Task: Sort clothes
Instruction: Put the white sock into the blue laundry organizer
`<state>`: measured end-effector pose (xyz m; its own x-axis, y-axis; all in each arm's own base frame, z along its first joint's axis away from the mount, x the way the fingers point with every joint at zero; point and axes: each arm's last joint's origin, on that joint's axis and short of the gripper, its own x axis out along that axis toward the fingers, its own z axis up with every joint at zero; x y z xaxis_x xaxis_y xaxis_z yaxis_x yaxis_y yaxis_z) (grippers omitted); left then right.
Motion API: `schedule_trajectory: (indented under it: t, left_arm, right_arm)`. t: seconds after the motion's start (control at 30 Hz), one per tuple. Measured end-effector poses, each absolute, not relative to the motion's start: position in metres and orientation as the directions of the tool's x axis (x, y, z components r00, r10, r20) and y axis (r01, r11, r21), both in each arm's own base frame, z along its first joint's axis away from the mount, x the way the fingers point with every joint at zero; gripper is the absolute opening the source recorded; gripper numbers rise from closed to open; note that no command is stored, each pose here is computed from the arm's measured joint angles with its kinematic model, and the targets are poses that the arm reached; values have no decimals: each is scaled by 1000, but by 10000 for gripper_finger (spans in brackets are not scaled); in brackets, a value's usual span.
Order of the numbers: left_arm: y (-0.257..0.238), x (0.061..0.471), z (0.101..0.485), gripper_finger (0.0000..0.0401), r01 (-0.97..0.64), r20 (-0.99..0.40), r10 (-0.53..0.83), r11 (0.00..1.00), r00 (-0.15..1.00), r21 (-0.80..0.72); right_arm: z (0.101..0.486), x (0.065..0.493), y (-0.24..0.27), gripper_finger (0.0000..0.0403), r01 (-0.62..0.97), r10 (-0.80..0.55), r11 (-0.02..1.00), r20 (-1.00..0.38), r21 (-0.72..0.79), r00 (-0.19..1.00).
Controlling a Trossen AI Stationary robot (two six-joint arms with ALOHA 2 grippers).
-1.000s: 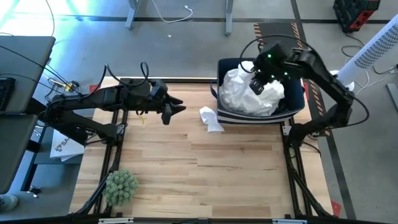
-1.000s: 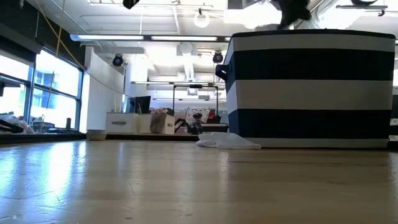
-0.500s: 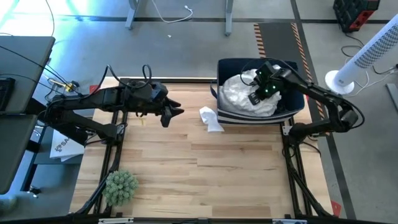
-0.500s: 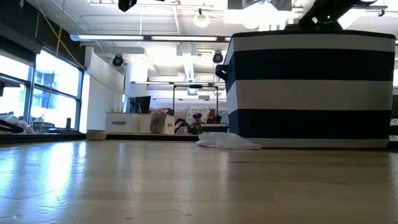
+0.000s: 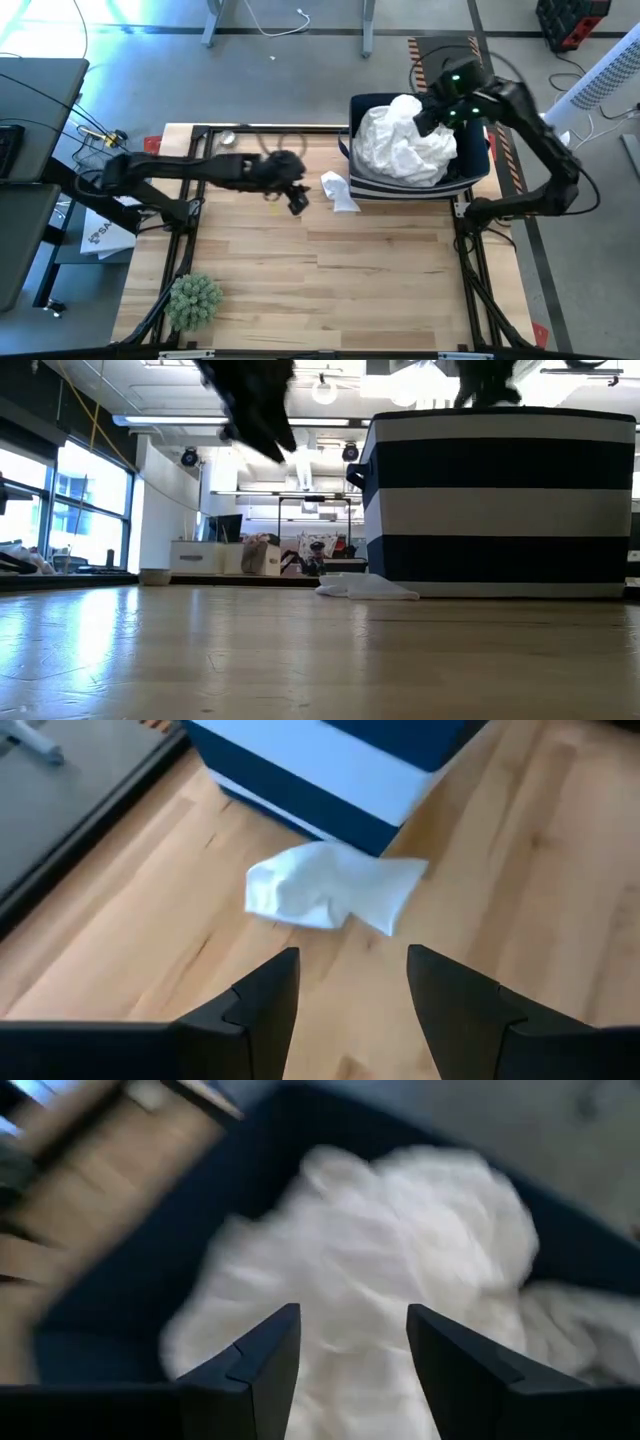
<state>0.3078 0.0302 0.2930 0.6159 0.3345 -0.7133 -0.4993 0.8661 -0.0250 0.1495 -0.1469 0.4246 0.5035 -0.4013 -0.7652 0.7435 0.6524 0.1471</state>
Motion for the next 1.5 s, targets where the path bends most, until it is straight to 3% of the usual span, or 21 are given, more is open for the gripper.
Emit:
schedule_trajectory:
  t: [0.13, 0.33, 0.63, 0.77, 0.87, 1.0, 1.23, 1.5]
  left_arm:
    - [45, 344, 258, 182, -495, -705, 328, 868, 629, -38]
    - [74, 383, 204, 182, -560, -674, 362, 823, 643, -93]
    - [94, 397, 130, 176, -569, -787, 243, 807, 567, -160]
    - [94, 401, 113, 149, -563, -802, 240, 815, 547, -140]
    - [92, 402, 105, 99, -549, -816, 210, 822, 538, -151]
    - [91, 402, 104, 16, -533, -821, 160, 824, 547, -194]
    - [90, 386, 144, 3, -483, -827, 135, 857, 545, -179]
    - [65, 341, 255, 1, -341, -747, 164, 936, 645, -89]
  right_arm:
    - [458, 148, -123, 183, 677, -421, 714, -663, 179, 619]
    - [476, 150, -87, 183, 569, -356, 776, -556, 272, 751]
    - [472, 160, -59, 183, 469, -225, 811, -556, 348, 800]
    - [473, 163, -55, 183, 465, -211, 804, -553, 371, 806]
    - [473, 163, -54, 183, 469, -217, 803, -553, 367, 804]
    - [473, 163, -54, 183, 479, -220, 789, -552, 384, 804]
    - [473, 164, -50, 183, 453, -200, 810, -549, 374, 811]
    - [462, 194, -32, 183, 202, -33, 955, -598, 218, 801]
